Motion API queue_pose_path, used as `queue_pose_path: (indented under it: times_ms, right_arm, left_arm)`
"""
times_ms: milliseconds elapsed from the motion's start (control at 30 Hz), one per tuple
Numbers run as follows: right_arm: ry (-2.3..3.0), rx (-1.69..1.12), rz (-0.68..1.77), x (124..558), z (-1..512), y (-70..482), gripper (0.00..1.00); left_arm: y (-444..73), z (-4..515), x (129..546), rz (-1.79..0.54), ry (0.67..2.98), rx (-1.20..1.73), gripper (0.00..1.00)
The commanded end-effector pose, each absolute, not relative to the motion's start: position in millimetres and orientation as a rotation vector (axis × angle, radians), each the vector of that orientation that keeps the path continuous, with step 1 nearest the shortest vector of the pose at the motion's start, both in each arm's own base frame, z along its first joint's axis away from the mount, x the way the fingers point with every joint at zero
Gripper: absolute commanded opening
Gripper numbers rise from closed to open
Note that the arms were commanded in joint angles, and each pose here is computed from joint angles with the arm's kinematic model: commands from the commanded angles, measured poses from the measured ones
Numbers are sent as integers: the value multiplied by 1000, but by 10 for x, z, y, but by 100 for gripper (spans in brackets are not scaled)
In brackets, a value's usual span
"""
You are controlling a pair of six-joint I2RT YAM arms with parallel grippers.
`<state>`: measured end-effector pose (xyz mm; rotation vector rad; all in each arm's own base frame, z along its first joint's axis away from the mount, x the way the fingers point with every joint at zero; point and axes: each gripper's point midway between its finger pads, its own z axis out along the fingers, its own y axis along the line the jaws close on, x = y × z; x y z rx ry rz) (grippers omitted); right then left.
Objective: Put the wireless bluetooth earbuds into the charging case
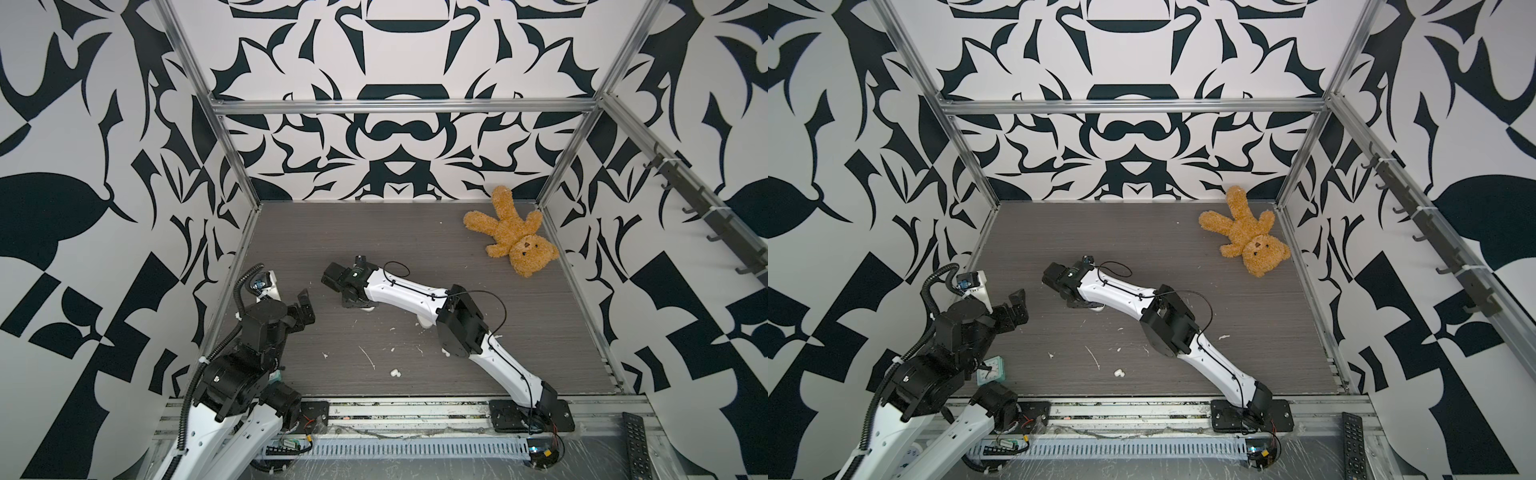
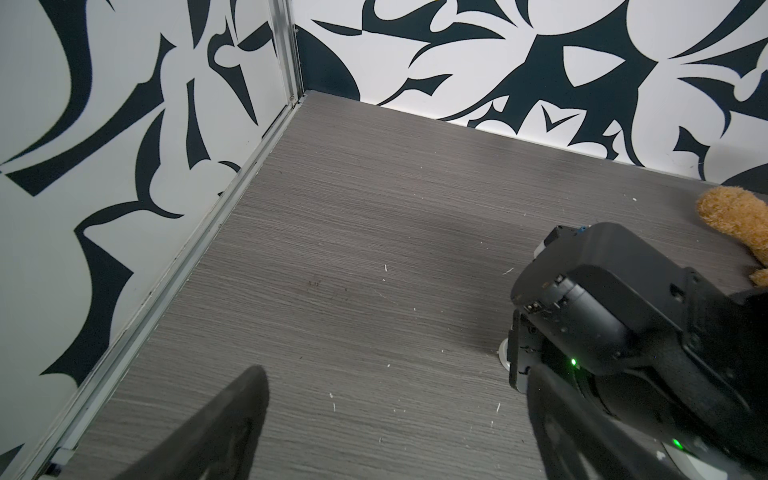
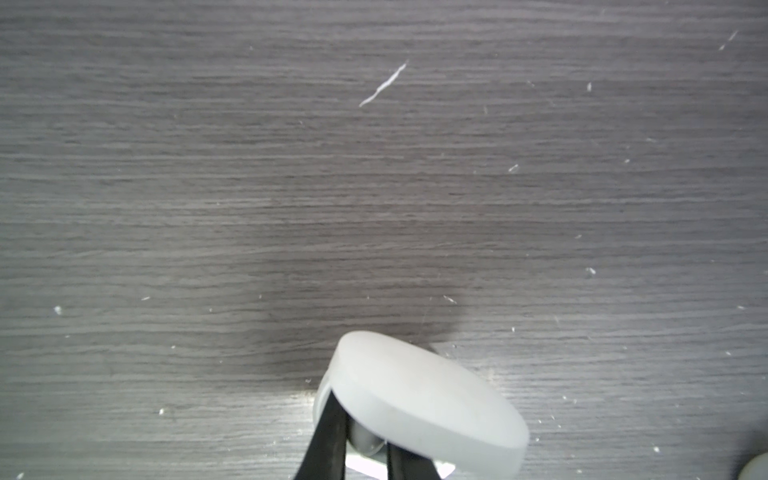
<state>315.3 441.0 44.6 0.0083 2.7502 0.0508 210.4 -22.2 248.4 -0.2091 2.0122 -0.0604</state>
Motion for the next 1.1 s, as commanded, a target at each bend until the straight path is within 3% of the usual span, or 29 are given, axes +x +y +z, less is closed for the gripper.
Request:
queue_pose_path:
  times_ms: [0, 267, 533, 800, 1067]
  right_arm:
    - [2730, 20, 66, 3137, 626, 4409, 21]
    - [2729, 17, 76, 3128, 647, 4420, 31]
    - [2722, -2, 90, 3104, 686, 4459, 32]
    - [2705, -80, 217, 3016, 971, 4606, 33]
    - [2682, -167, 363, 2878, 1271, 4699, 43]
  left_arm:
    - [-211, 2450, 2104, -54, 2014, -212, 99]
    - [-212, 2451, 2105, -54, 2015, -213, 99]
    - [-207, 2450, 2103, -52, 2014, -214, 99]
    - [-209, 2446, 2105, -51, 2016, -214, 99]
    - [-212, 2440, 2108, -49, 2020, -212, 99]
